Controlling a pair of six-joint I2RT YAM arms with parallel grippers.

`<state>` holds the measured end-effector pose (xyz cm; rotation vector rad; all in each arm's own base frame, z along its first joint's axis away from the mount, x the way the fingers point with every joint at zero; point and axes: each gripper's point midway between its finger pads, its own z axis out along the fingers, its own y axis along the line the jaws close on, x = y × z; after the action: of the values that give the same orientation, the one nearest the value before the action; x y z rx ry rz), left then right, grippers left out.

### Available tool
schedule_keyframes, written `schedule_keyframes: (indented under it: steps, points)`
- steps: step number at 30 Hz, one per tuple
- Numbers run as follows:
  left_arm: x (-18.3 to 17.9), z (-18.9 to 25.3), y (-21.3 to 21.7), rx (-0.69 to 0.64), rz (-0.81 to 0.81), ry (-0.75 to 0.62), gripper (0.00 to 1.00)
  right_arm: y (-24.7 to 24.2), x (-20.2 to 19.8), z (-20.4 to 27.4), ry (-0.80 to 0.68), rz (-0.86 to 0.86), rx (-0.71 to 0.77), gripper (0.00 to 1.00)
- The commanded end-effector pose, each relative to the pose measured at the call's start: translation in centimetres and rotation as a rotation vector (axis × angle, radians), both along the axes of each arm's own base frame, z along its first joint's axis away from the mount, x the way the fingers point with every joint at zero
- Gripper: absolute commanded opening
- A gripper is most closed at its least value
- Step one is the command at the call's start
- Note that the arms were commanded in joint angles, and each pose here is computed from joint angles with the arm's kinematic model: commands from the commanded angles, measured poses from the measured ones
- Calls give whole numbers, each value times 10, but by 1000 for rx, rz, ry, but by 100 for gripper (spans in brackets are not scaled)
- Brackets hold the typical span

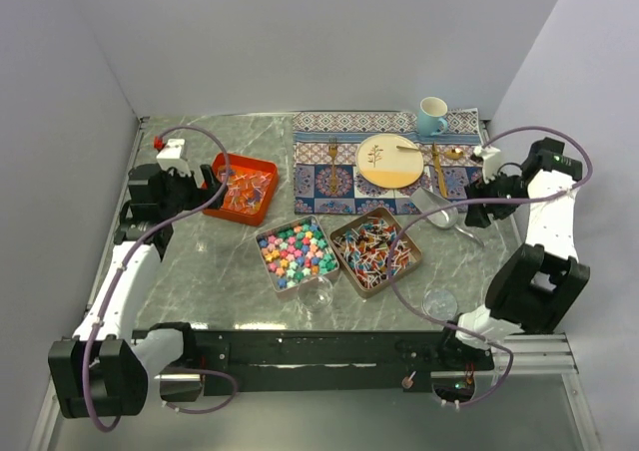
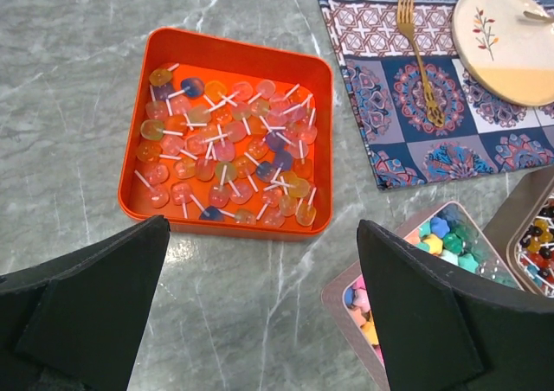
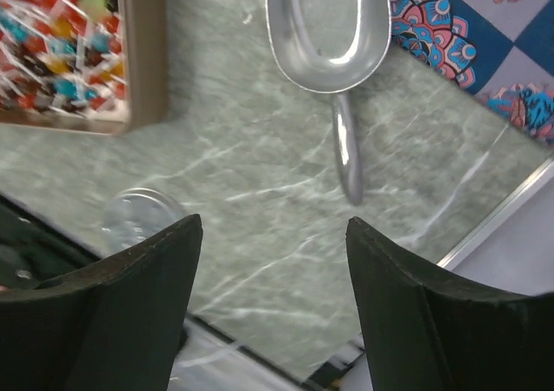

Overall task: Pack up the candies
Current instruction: Pick up the spatula from the center of the board.

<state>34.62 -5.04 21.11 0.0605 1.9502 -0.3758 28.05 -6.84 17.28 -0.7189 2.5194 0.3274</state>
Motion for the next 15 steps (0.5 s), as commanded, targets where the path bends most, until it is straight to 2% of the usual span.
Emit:
schedule_keyframes:
  steps: [1,4,9,15]
  points:
    - [8,1,-1,16,-27,-27,97,-9,8,-17,-96,198,-38,75]
    - [12,-11,4,56,-19,0,97,-17,21,-31,-138,291,-78,78]
    - [18,-27,13,124,-8,42,97,-33,36,-60,-46,373,-89,78]
    - [26,-43,36,206,43,95,97,-38,37,-92,-47,451,-149,76]
